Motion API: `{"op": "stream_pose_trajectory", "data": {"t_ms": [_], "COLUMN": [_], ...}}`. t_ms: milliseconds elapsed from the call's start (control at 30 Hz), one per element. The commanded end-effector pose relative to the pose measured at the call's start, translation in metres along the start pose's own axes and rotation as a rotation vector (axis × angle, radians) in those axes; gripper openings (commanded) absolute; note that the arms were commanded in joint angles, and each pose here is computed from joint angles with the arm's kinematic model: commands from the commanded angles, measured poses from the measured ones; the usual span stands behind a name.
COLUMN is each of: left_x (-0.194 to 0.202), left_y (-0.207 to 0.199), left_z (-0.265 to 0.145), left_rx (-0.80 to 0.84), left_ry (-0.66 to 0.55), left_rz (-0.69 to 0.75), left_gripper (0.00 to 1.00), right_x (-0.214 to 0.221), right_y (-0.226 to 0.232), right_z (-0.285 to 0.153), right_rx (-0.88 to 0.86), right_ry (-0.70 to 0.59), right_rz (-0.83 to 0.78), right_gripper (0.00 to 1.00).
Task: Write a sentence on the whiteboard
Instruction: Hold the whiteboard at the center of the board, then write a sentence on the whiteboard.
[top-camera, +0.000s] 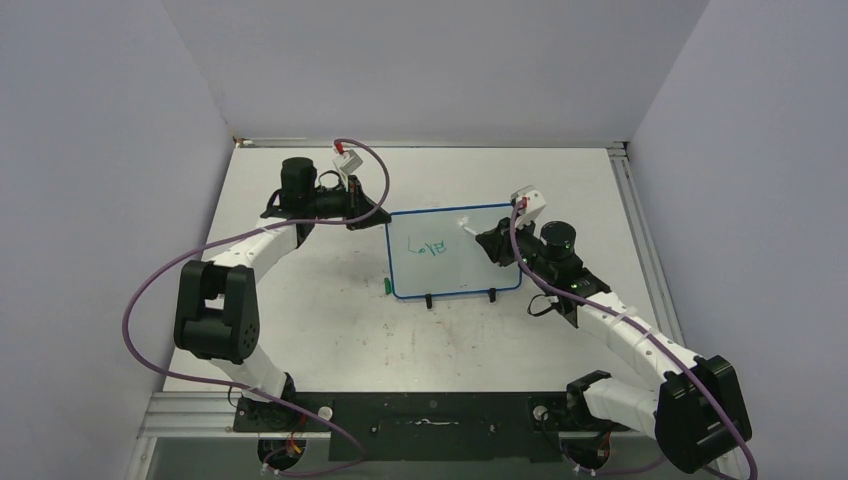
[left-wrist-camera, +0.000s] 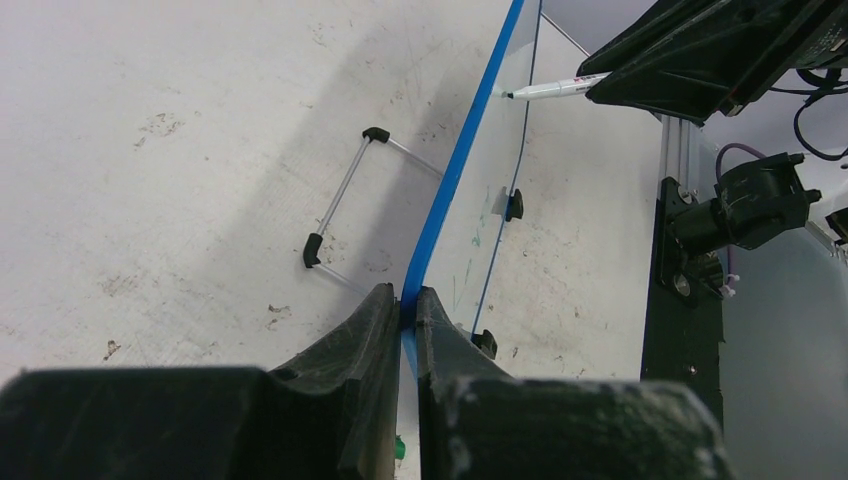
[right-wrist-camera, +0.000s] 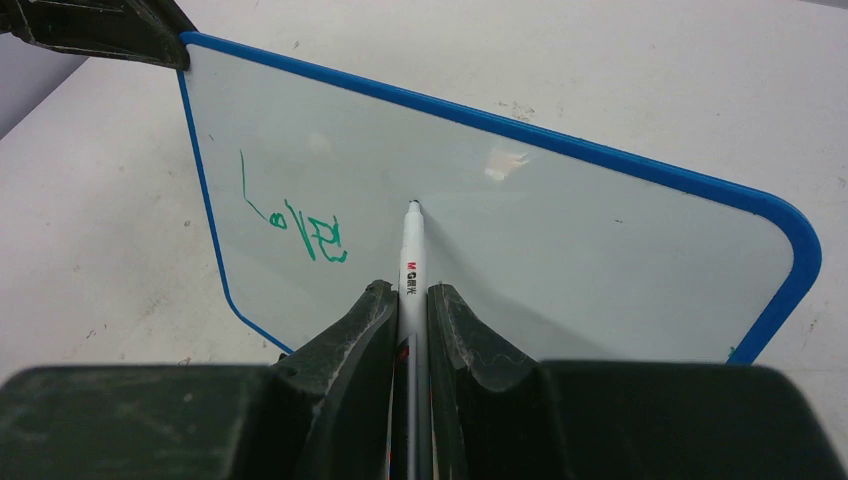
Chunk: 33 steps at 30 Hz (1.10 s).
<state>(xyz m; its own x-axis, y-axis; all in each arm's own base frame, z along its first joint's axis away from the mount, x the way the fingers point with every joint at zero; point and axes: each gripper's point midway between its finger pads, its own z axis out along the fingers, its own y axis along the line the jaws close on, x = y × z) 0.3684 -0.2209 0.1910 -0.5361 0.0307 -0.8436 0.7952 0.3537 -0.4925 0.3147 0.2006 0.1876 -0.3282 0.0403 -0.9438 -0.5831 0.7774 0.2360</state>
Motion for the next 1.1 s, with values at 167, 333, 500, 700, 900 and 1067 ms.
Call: {"op": "stream_pose_trajectory", "data": {"t_ms": [167,333,500,700,900,1067], "left_x": [0.005,0.005,0.005,0.003,0.002,0.002], "left_y": [-0.002,-0.002,-0.002,-0.004,-0.004,-0.005], "left_z": [0.002,0.002,0.001,0.001,0.001,0.000], "left_rx": [0.002,-0.006,-0.008,-0.008,-0.010,-0.011], "left_ry": [0.017,0.019,0.018,0.016,0.014,0.012], "left_rz": [0.050,0.058,0.062,0.067,0.068,0.071], "left_gripper": [0.00,0.00,0.00,0.00,0.00,0.00], "right_x": [-0.021,-0.011,0.008,0.033,0.042,0.028], "right_y": [-0.004,-0.005,-0.003,0.000,0.004,0.003], "right_z": [0.001,0.000,-0.004,-0.011,-0.014,-0.010], "right_rx": [0.040,0.067,0.080,0.096,0.095,0.106], "right_ry": [-0.061,-0.026,0.030,0.089,0.105,0.040], "right_rz": [-0.055,-0.055,-0.038,-0.011,-0.006,-0.007], "right_gripper": [0.05,0.05,0.05,0.05,0.05,0.05]}}
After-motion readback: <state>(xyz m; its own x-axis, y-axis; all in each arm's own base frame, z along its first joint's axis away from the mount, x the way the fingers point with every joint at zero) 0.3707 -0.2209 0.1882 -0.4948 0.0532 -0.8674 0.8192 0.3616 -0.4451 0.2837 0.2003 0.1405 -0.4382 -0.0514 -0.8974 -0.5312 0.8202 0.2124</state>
